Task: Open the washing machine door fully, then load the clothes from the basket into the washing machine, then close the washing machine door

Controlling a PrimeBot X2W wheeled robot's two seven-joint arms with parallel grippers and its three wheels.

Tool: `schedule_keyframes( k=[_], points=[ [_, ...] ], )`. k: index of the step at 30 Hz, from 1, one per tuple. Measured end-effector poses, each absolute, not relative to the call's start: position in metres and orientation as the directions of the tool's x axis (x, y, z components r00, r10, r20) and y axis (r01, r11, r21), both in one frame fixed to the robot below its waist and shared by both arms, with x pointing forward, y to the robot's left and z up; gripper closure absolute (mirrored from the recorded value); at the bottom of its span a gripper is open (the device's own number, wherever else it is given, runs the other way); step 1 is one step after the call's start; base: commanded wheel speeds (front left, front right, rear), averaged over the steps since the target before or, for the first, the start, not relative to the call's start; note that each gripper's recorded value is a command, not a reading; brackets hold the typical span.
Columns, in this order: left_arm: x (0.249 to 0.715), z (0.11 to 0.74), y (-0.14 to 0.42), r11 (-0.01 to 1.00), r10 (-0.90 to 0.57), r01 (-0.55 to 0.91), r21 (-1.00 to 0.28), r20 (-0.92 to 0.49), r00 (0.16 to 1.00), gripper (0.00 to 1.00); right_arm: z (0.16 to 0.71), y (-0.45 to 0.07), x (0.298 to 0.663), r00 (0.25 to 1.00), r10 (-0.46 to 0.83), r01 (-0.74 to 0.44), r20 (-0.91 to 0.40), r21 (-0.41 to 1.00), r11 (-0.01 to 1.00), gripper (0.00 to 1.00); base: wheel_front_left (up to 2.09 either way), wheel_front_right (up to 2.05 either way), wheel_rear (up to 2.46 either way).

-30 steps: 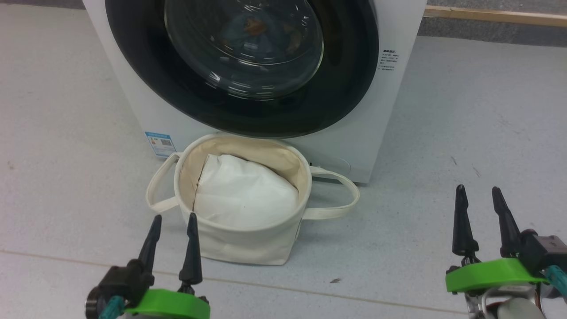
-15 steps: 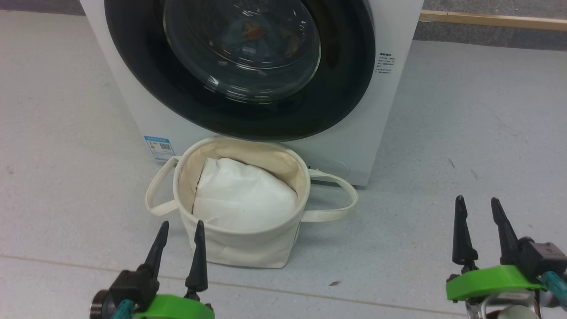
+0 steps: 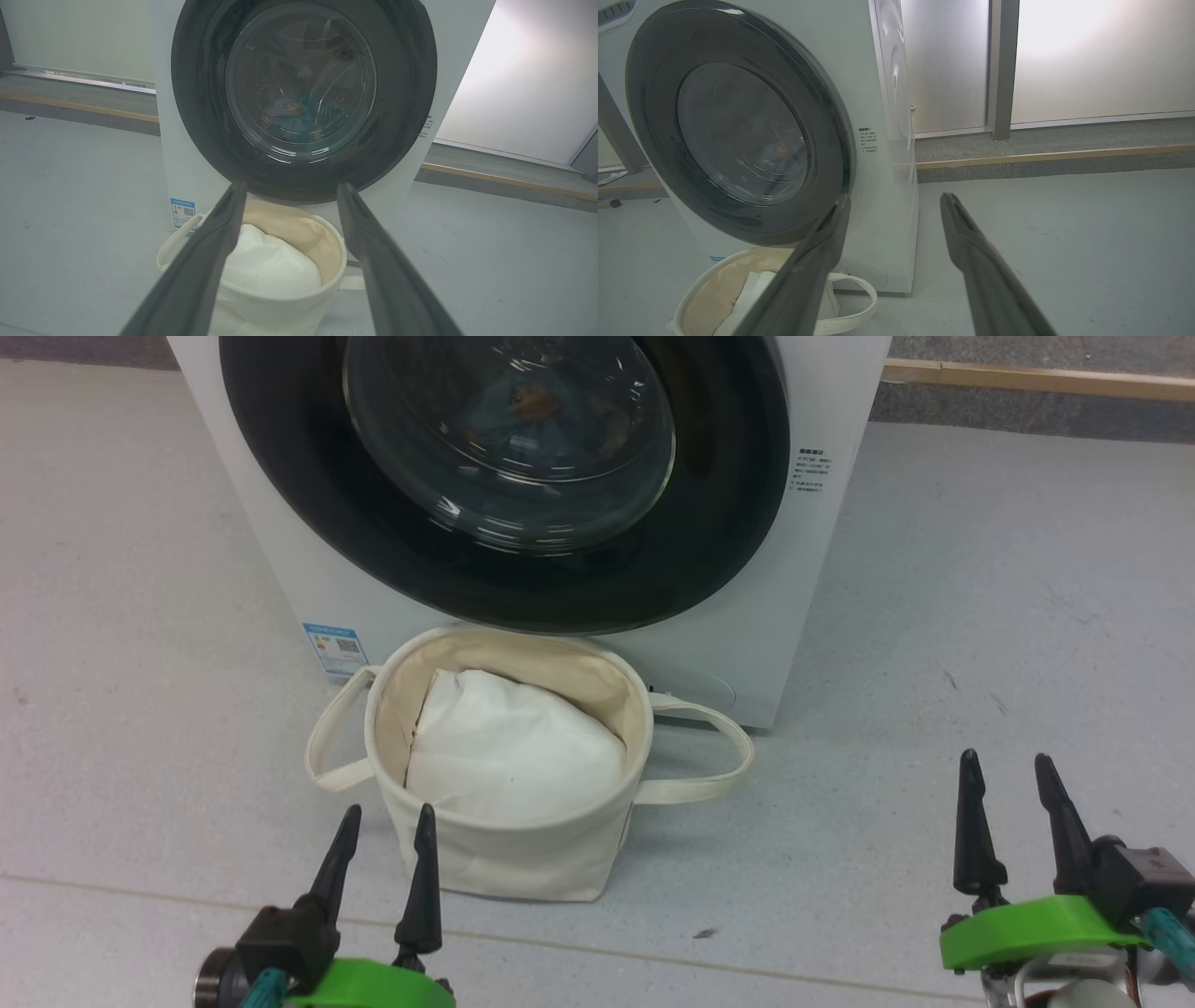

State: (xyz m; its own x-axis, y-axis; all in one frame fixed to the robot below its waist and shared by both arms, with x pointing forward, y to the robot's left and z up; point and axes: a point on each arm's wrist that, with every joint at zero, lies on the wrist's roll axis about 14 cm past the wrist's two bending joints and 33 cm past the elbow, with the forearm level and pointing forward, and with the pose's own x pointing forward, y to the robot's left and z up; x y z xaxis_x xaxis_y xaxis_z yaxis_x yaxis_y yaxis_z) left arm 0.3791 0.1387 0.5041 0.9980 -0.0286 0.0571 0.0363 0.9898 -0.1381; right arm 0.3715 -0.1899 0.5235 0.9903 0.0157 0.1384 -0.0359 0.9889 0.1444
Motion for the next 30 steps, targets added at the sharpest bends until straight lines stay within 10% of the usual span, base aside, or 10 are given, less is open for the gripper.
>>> schedule_keyframes(
  k=[30],
  points=[
    [0.3790, 0.5035, 0.1368, 0.989, -0.042, 0.049, -0.136, 0.056, 0.998, 0.00, 0.5209, -0.1899, 0.3707, 0.992, 0.021, -0.035, 0.128, 0.111, 0.993, 0.00, 0.00, 0.00, 0.00]
  ],
)
